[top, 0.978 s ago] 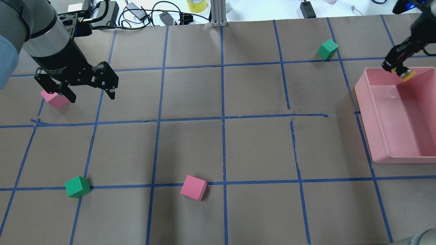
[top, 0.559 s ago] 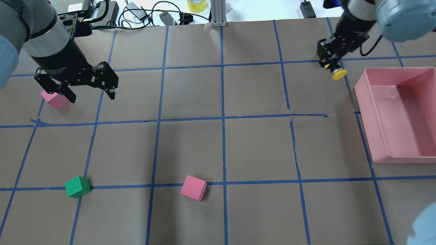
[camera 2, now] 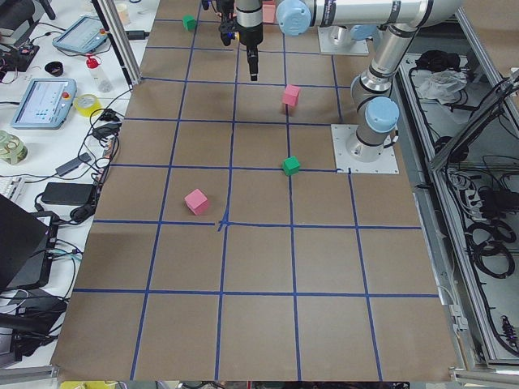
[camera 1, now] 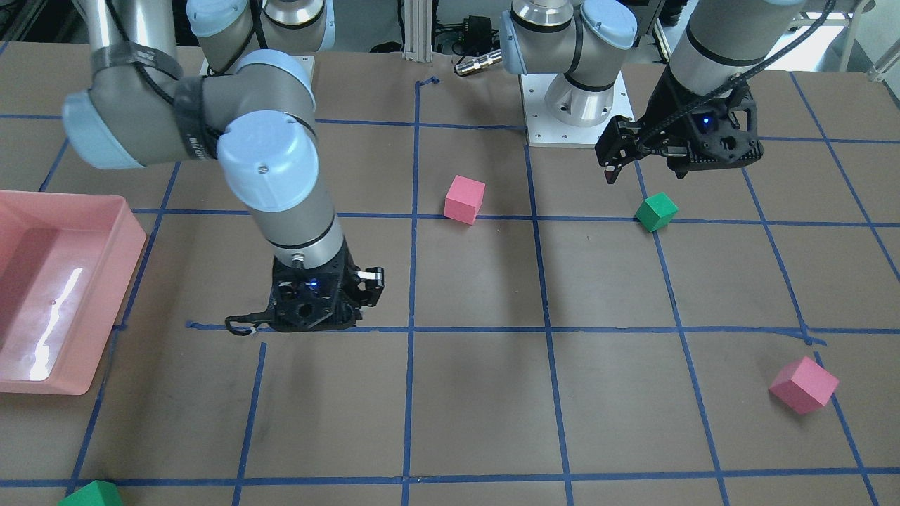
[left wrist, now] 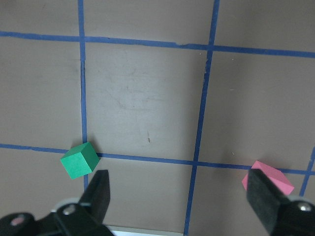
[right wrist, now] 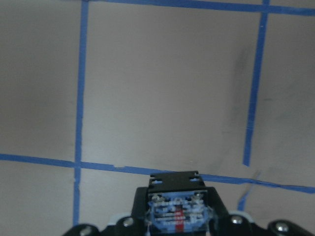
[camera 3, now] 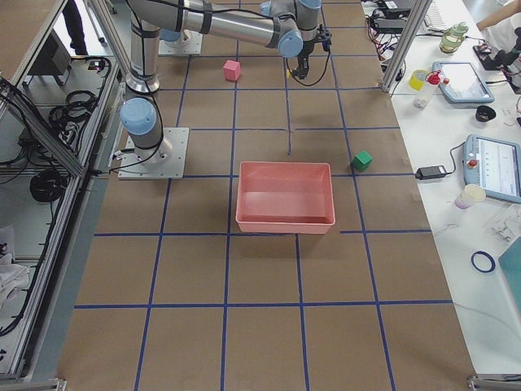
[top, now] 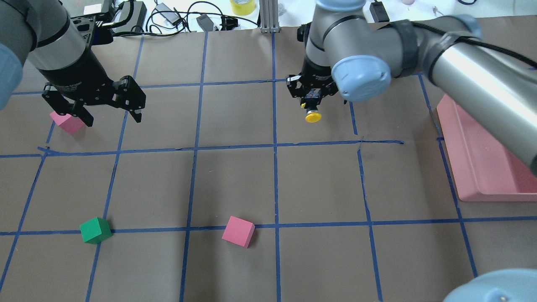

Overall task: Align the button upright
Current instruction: 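Lift the switch out of the bin and carry it to the table center, then set the switch down on the table, release, and raise the right gripper, then reach the left gripper to the switch and grasp it, then rotate the held switch with the left gripper to stand it yellow cap up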

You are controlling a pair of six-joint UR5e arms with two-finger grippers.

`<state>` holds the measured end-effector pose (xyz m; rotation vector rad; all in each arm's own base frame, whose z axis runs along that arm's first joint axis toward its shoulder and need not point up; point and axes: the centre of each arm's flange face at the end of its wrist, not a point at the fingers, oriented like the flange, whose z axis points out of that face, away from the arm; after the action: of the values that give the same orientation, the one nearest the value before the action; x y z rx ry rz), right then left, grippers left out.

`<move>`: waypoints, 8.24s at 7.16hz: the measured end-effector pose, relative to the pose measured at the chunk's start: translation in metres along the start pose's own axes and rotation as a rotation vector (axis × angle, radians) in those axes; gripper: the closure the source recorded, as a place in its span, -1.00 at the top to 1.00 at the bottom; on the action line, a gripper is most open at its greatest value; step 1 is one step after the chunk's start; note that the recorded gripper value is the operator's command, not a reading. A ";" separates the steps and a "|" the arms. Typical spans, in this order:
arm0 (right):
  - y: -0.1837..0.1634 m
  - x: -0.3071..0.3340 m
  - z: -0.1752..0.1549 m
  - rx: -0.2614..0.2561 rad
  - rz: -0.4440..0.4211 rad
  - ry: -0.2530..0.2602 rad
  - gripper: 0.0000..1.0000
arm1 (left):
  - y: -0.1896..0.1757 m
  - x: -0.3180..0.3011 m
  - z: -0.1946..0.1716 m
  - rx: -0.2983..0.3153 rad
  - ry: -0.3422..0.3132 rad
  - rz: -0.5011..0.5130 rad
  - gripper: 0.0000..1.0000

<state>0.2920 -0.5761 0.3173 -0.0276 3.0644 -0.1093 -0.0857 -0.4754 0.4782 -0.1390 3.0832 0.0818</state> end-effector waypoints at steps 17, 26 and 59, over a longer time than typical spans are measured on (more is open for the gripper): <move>0.034 -0.049 0.068 0.105 -0.046 0.006 1.00 | 0.001 -0.003 -0.001 -0.016 0.010 -0.012 1.00; 0.058 0.138 -0.244 -0.055 0.009 0.073 1.00 | -0.030 0.140 0.130 0.019 0.158 0.065 1.00; 0.067 0.124 -0.171 -0.100 -0.030 0.077 1.00 | -0.075 0.180 0.307 -0.846 0.727 -1.024 -1.00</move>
<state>0.1540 -0.4995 0.4732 -0.0776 3.1443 0.0417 -0.2418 -0.5487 0.1585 -2.0544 2.8016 1.4936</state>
